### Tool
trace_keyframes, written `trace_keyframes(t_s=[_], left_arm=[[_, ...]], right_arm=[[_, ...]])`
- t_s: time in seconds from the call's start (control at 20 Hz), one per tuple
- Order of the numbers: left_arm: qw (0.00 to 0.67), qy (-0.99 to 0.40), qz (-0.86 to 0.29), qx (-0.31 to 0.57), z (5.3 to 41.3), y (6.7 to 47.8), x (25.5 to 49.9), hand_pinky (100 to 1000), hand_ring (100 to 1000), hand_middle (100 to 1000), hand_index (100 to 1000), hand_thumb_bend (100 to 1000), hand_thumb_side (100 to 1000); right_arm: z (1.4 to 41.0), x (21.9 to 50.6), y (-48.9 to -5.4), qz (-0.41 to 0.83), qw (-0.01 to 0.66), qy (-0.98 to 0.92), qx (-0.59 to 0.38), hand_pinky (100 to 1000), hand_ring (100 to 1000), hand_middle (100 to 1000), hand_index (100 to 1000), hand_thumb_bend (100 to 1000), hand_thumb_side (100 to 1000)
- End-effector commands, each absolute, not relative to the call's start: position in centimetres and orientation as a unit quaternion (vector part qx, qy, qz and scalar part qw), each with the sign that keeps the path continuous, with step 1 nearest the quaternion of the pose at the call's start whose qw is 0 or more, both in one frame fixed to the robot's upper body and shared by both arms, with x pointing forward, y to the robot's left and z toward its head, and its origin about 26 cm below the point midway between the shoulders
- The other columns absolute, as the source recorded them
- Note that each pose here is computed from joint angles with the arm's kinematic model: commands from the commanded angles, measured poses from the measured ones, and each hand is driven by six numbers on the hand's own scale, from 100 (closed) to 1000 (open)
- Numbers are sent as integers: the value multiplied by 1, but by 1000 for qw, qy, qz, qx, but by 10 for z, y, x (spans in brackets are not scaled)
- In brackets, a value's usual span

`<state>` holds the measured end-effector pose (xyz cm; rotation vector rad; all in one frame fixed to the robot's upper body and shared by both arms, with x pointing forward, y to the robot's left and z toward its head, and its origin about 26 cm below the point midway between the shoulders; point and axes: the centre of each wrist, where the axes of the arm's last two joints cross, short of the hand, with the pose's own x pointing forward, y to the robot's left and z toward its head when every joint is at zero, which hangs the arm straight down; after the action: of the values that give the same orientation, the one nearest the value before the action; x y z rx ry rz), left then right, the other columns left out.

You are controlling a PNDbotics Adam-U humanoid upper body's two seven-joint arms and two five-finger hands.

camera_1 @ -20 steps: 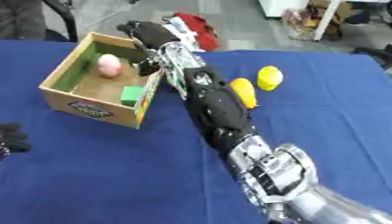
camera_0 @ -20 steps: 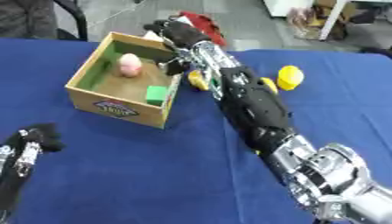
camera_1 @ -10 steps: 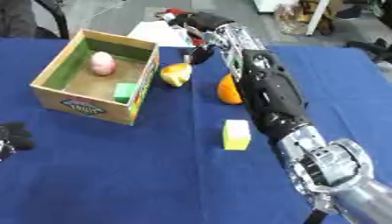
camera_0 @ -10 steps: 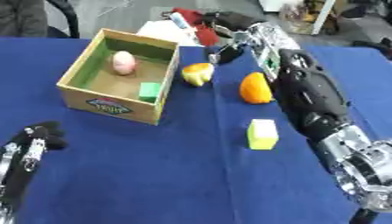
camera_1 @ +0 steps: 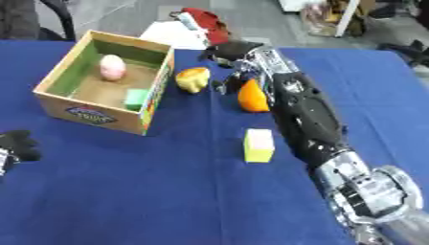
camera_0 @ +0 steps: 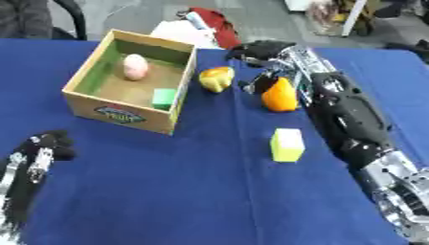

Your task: Pick up objects on the table and place them in the box.

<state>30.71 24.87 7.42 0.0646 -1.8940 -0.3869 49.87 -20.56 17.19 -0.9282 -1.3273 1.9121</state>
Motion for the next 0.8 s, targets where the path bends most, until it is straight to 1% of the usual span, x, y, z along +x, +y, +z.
trace_keyframes(t_s=[0.05, 0.35, 0.5, 0.65, 0.8], left_arm=[[554, -814, -169, 36, 84, 253, 309, 664, 584, 592, 757, 100, 753], [551, -816, -171, 34, 86, 251, 310, 664, 585, 592, 757, 100, 752], [549, -818, -171, 34, 88, 251, 311, 664, 585, 593, 757, 100, 752], [548, -818, -172, 33, 89, 250, 311, 664, 585, 593, 757, 100, 753], [548, -818, -172, 33, 89, 250, 311, 664, 585, 593, 757, 100, 754]], right_arm=[[174, 500, -197, 727, 287, -503, -368, 876, 950, 958, 952, 100, 250], [159, 500, -182, 732, 273, -488, -391, 873, 955, 960, 931, 110, 282], [156, 501, -181, 713, 276, -483, -426, 868, 955, 960, 922, 154, 289], [154, 503, -182, 686, 285, -479, -468, 864, 952, 958, 927, 174, 284], [152, 504, -185, 659, 296, -474, -504, 849, 937, 937, 924, 193, 281]])
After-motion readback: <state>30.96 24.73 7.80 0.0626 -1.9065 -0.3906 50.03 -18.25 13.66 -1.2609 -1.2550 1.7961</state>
